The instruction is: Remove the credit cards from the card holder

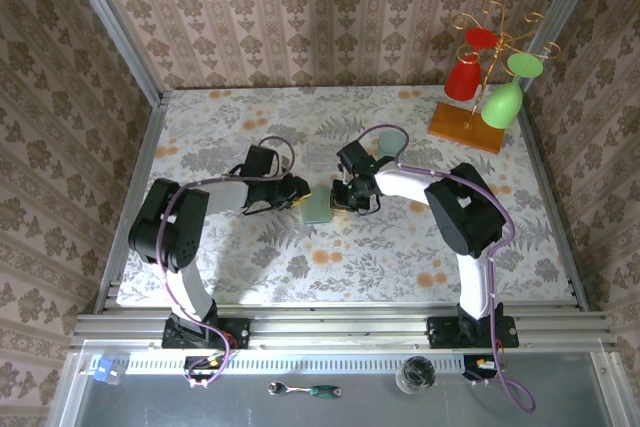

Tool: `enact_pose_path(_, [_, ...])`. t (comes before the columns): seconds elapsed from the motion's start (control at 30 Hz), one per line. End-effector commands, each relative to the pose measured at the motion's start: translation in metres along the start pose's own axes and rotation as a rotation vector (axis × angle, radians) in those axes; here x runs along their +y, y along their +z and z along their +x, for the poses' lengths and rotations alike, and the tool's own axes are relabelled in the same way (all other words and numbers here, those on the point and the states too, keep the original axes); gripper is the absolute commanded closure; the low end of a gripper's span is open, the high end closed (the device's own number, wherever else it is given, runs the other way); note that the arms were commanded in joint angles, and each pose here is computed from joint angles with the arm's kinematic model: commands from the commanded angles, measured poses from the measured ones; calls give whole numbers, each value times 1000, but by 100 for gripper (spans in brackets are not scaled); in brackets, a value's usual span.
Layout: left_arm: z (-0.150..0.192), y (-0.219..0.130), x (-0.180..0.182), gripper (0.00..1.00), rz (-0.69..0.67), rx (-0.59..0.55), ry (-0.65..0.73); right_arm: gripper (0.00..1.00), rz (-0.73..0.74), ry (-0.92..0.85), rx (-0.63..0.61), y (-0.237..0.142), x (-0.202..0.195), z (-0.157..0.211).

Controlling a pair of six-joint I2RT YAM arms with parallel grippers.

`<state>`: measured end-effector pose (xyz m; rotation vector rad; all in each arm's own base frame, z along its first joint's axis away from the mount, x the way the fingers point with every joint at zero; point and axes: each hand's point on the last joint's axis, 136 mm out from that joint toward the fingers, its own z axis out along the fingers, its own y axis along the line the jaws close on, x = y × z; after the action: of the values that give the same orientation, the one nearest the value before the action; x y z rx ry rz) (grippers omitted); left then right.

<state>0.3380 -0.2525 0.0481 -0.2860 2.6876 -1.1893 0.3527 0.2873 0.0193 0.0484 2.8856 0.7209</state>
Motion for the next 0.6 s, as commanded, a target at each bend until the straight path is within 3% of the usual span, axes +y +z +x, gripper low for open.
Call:
enact_pose_path(0.0, [-5, -11, -8, 74, 34, -27, 11, 92, -13, 6, -20, -6, 5, -8])
enact_pose_path(0.57, [-19, -32, 10, 75, 27, -69, -10, 98, 58, -87, -25, -66, -3, -6])
